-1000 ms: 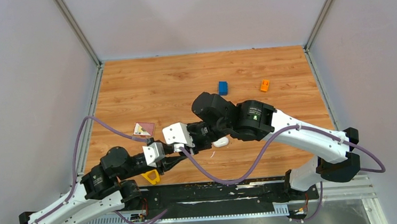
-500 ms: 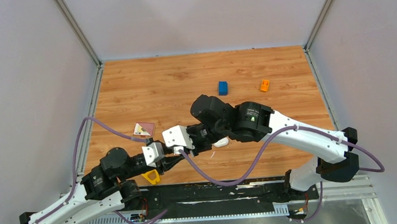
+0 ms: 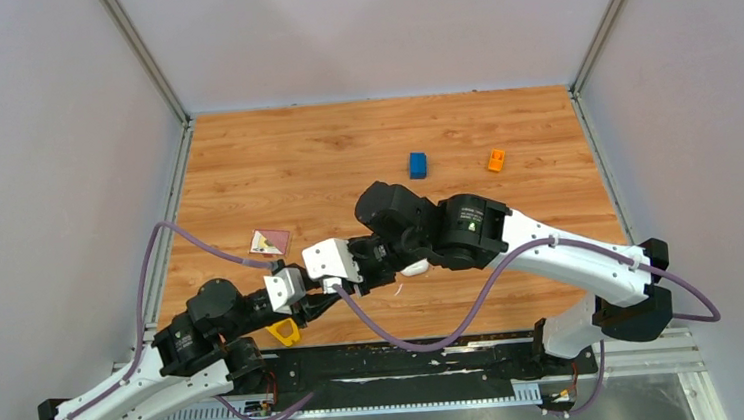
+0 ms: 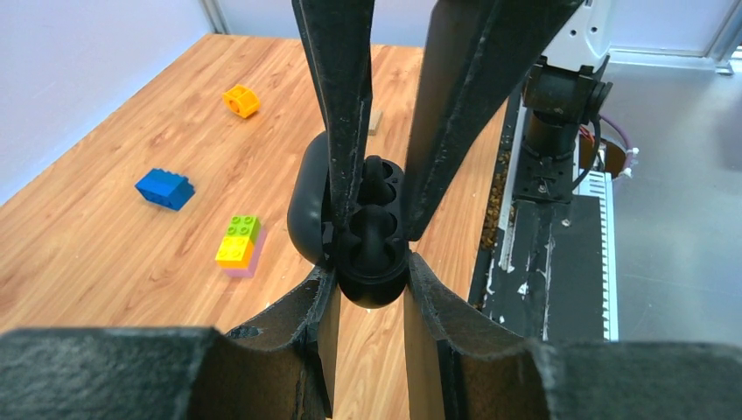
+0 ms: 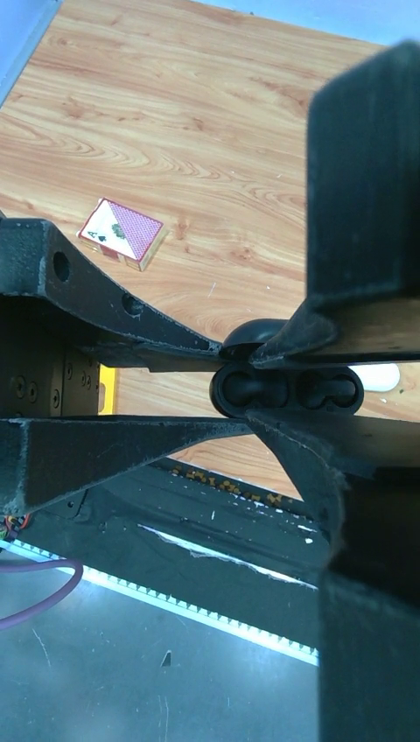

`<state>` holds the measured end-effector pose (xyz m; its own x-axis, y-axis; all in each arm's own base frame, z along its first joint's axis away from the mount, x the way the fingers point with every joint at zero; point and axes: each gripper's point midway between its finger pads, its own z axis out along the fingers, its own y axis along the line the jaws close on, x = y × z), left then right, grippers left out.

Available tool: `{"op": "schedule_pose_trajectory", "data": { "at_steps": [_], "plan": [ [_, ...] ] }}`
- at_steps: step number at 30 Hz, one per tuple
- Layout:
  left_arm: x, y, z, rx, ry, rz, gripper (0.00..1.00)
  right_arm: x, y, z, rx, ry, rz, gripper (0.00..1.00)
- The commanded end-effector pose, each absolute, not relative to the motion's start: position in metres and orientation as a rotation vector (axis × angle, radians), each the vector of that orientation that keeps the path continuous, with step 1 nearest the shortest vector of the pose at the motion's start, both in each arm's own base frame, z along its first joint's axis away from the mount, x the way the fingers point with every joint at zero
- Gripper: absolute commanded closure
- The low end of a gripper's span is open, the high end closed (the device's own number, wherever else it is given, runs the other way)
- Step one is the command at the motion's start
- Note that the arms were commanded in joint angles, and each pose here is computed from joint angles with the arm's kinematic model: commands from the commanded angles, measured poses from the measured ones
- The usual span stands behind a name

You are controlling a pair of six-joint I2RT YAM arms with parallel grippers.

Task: Insert the wireless bluetooth earbuds into the charging case
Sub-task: Place the earbud in the charging case, then close the charging case.

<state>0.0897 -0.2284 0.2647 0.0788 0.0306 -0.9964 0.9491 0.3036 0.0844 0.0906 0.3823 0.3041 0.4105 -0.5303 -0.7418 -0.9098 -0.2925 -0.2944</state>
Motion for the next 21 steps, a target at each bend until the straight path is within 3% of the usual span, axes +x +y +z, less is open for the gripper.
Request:
{"op": "schedule_pose_trajectory", "data": {
  "at_steps": [1, 8, 15, 17, 21],
  "plan": [
    [0.09, -0.229, 0.28, 0.994, 1.248, -0.929, 1.0, 0.09, 0.39, 0.332, -1.89, 1.192, 0.709, 0.72],
    [0.089, -0.226, 0.276, 1.001, 1.27, -0.919, 1.0, 0.077, 0.37, 0.387, -1.812, 1.18, 0.797, 0.65],
    [0.09, -0.228, 0.272, 1.01, 1.305, -0.921, 1.0, 0.177, 0.317, 0.393, -1.345, 1.549, 0.931, 0.63],
    [0.09, -0.229, 0.27, 1.018, 1.321, -0.92, 1.0, 0.216, 0.285, 0.377, -1.169, 1.684, 0.953, 0.58],
    [0.091, -0.234, 0.261, 1.038, 1.348, -0.921, 1.0, 0.235, 0.242, 0.345, -1.055, 1.765, 1.064, 0.43]
  ]
}}
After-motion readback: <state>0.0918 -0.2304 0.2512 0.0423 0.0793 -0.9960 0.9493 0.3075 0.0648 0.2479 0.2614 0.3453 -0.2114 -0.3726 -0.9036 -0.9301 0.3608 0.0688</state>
